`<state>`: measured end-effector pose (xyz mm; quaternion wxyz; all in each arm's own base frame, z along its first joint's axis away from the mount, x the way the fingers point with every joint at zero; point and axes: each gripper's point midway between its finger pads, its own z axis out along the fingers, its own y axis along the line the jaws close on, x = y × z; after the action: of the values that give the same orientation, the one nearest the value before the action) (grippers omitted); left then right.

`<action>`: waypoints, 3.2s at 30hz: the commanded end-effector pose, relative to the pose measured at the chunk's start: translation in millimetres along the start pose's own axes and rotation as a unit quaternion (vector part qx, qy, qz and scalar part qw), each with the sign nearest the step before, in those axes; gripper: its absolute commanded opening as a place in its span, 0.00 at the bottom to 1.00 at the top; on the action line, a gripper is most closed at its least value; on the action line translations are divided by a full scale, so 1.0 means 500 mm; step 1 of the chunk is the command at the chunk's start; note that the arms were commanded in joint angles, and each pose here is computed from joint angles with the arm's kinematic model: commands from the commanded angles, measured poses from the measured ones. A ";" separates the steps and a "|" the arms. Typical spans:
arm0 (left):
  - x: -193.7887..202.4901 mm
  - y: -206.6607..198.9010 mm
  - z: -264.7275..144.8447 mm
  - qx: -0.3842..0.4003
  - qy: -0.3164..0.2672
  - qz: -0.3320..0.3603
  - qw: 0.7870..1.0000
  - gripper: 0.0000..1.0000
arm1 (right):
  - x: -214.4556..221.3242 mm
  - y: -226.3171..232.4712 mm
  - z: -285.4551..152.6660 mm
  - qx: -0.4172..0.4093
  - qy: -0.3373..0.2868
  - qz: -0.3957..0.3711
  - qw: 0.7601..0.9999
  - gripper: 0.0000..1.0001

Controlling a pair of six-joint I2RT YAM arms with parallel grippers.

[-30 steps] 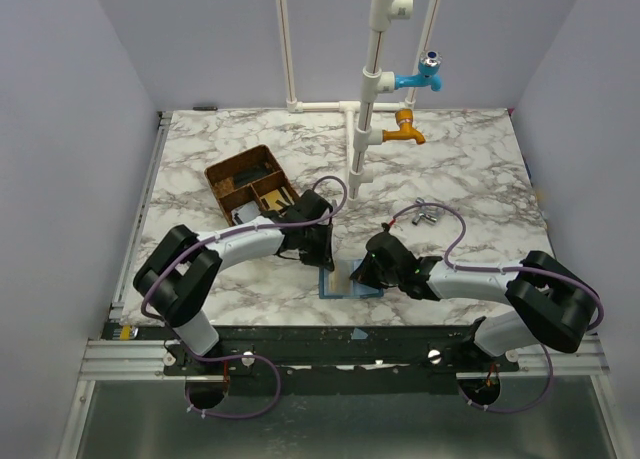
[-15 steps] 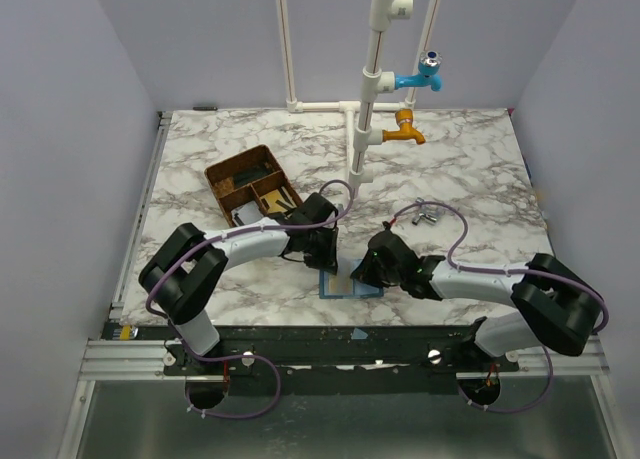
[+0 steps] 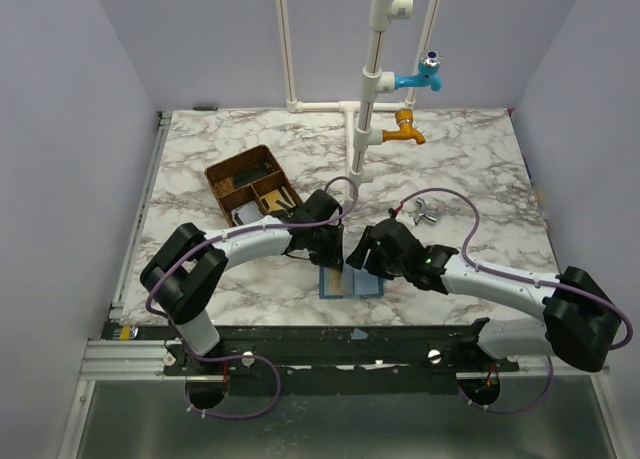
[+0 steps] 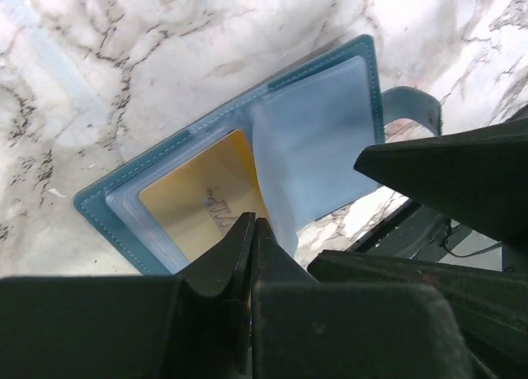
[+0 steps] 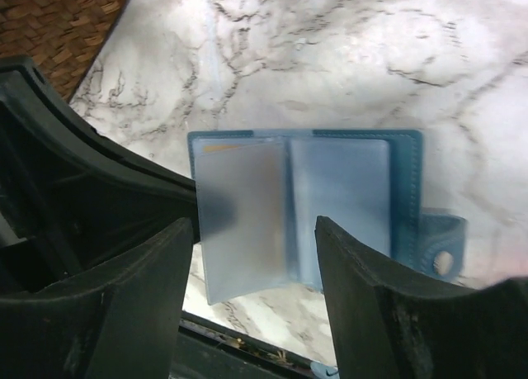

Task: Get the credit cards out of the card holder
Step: Remove the credit card from the card holder.

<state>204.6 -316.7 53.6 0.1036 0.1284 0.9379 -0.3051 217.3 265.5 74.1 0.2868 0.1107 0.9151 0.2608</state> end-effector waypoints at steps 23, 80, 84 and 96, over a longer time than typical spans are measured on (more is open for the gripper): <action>-0.010 -0.075 0.101 0.015 0.049 0.024 0.998 0.00 | -0.060 -0.111 -0.136 0.076 -0.093 0.048 0.992 0.74; 0.018 0.064 -0.011 -0.026 -0.007 -0.013 1.000 0.00 | 0.060 -0.004 0.043 -0.007 0.074 -0.012 0.997 0.63; 0.025 0.061 -0.002 -0.027 0.000 -0.013 1.000 0.00 | 0.065 -0.014 0.046 -0.010 0.079 -0.005 0.997 0.62; 0.036 0.064 0.018 -0.036 0.015 -0.021 0.999 0.00 | 0.072 -0.027 0.046 -0.043 0.090 0.023 0.995 0.55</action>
<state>201.8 -292.4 33.7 0.1015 0.1095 0.9479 -0.2815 204.2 274.9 35.5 0.2127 0.0918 0.9274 0.2937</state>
